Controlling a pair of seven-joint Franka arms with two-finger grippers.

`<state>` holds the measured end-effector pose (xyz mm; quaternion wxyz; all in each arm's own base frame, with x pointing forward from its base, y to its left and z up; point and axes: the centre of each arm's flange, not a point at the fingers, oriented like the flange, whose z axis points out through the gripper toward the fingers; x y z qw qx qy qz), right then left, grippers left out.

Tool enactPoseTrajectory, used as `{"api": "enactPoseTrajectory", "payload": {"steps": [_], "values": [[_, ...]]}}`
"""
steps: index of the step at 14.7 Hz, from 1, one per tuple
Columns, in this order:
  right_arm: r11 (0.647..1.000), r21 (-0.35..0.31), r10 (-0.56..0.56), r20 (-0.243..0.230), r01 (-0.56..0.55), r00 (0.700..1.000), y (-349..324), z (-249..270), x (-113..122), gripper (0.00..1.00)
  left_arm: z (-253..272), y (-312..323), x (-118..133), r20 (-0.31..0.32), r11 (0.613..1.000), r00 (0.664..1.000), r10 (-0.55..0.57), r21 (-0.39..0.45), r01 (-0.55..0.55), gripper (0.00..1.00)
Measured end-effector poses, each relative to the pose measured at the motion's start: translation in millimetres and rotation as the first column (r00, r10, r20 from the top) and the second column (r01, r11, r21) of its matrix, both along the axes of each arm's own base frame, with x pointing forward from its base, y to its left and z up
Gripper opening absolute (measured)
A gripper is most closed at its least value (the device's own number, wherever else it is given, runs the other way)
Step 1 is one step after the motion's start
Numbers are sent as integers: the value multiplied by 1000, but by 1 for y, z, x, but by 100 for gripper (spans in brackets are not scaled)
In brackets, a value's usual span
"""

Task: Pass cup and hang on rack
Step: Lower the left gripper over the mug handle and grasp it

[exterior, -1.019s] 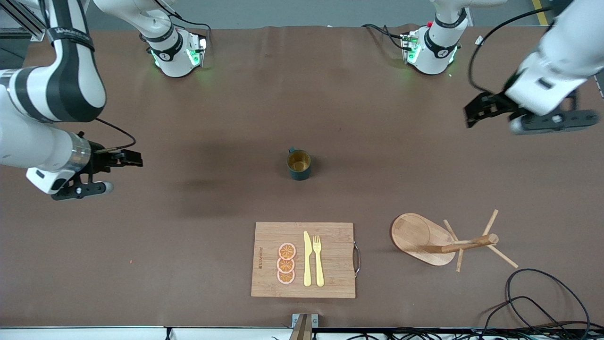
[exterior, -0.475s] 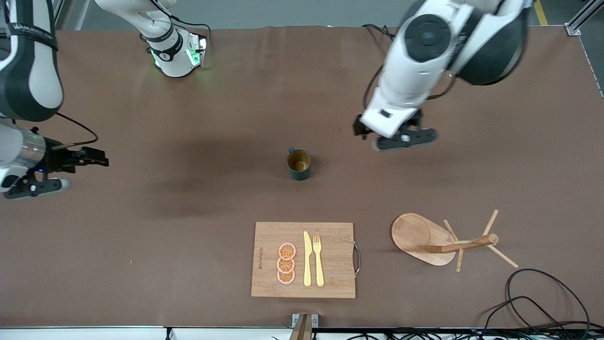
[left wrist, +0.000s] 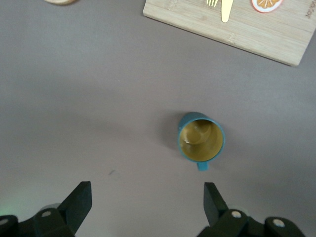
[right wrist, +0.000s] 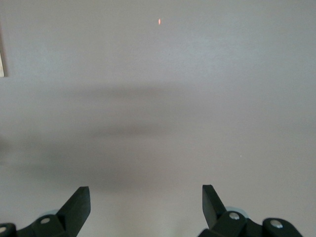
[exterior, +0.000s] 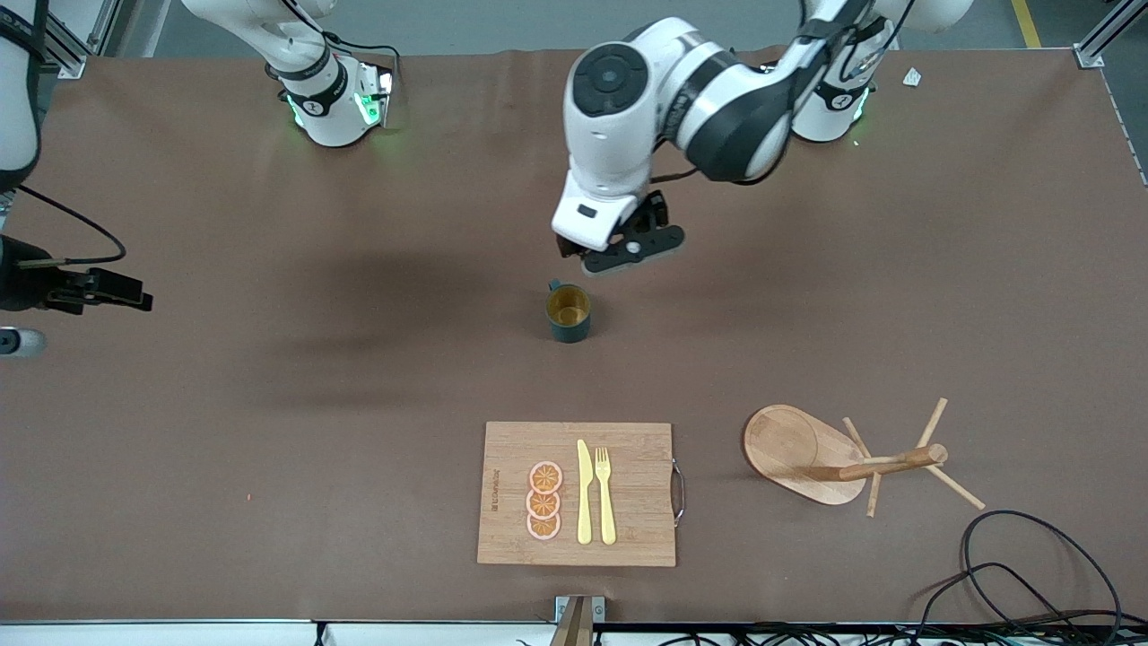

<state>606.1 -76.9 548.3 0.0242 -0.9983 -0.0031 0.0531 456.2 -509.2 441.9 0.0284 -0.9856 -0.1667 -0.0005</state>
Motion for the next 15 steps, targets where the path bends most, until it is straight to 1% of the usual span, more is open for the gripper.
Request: {"api": "enactPoseTrajectory", "payload": {"steps": [2,4,6,8,10,12,15], "values": [[1000,-1,-12,2,12,1000,-7,7,-1,100,-28,-33,-22,44,999,998,43,15,-43,100],[1000,-13,-13,5,13,1000,-10,9,0,100,-63,-63,-46,102,996,992,69,43,-73,100],[999,-37,-5,2,5,1000,-10,9,1,100,-104,-88,-74,167,992,984,60,101,-78,100],[999,-43,6,2,-6,1000,-5,9,1,100,-146,-110,-108,244,983,968,48,159,-89,100],[999,-42,9,-2,-9,1000,-2,11,1,100,-183,-123,-137,348,973,937,41,197,-116,100],[999,-37,7,-29,-8,1000,-1,12,-2,100,-215,-127,-166,436,966,900,2,234,-115,100],[1000,-19,-6,-60,4,998,-1,13,-8,100,-250,-122,-208,518,955,851,-87,285,-76,100]]}}
